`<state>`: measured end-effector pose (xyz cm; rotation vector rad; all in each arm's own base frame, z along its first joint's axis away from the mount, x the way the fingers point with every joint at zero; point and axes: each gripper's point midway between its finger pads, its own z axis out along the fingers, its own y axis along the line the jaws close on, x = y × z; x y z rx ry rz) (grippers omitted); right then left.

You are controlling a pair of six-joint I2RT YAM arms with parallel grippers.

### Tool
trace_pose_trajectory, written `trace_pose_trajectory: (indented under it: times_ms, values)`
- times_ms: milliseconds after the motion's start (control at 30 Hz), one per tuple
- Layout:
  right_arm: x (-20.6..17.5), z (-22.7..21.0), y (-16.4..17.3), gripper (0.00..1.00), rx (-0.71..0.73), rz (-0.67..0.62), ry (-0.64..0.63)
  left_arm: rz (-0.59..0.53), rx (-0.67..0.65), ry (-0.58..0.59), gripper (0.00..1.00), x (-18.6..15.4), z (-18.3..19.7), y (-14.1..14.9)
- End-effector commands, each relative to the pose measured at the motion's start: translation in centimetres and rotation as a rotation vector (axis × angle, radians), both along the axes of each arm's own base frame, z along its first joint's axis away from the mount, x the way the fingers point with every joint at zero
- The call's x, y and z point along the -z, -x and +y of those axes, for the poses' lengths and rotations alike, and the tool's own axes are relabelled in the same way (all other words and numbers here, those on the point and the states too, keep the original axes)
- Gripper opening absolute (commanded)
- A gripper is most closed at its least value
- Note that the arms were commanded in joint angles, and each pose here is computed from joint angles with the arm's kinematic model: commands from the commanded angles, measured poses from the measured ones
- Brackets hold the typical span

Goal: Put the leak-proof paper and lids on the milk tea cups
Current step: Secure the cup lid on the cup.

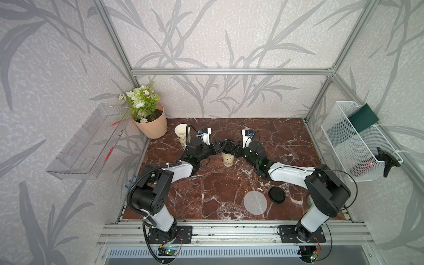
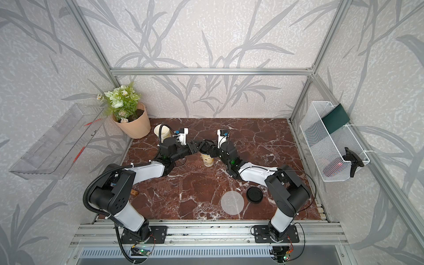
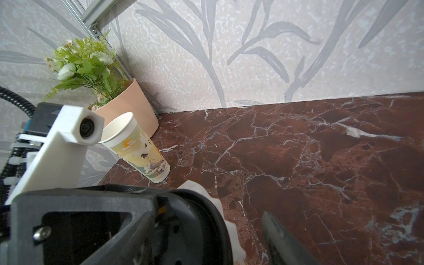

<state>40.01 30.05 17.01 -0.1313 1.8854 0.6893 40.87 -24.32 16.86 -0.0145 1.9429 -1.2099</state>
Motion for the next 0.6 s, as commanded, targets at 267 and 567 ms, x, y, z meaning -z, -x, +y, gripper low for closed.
trace_pose_trajectory:
  times_ms: [267, 567]
  values:
    - [15.9, -4.5, 6.5, 0.73, -0.050, 0.396, 0.421, 0.355, 0.009, -0.203, 0.56, 11.3, 1.6, 4.1]
    - [9.6, -2.5, 4.3, 0.78, -0.087, 0.300, 0.415, 0.241, 0.058, -0.265, 0.63, 4.0, 0.6, 1.5]
